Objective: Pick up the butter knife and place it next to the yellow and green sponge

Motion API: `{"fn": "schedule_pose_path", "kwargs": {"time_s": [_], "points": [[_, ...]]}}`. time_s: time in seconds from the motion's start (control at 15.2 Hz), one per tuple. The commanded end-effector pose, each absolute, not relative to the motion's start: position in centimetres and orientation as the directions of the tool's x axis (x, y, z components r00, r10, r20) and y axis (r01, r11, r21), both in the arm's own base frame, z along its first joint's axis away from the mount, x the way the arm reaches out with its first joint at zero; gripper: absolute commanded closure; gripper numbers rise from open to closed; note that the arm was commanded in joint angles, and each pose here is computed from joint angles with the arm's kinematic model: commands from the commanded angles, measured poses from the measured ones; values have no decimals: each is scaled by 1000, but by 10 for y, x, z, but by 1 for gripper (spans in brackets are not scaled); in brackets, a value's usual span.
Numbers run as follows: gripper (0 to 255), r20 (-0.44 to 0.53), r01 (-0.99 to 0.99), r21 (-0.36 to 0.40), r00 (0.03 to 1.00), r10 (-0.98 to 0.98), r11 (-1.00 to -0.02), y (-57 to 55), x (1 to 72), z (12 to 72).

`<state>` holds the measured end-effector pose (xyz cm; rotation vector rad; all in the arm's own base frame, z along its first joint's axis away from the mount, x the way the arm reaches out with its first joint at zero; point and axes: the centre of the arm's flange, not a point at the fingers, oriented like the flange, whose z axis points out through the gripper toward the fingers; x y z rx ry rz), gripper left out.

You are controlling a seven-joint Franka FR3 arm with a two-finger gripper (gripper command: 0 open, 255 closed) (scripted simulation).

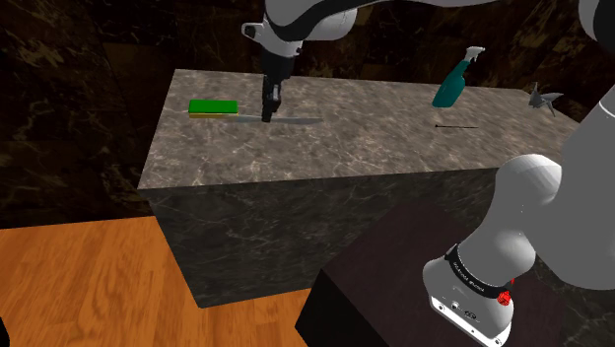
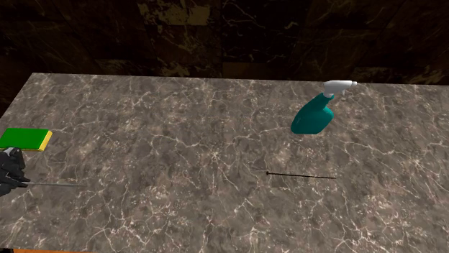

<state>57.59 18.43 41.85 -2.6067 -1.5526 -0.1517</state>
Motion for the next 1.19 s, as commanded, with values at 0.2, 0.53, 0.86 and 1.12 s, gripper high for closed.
{"fn": "schedule_pose_path", "kwargs": {"time_s": [0.2, 0.53, 0.86, 1.12], "points": [[255, 139, 880, -38, 474, 869, -474, 184, 576, 392], [255, 139, 880, -38, 474, 869, -474, 184, 576, 370], [255, 139, 880, -38, 474, 869, -474, 184, 576, 370], [0, 139, 880, -38, 474, 869, -474, 184, 576, 371]]}}
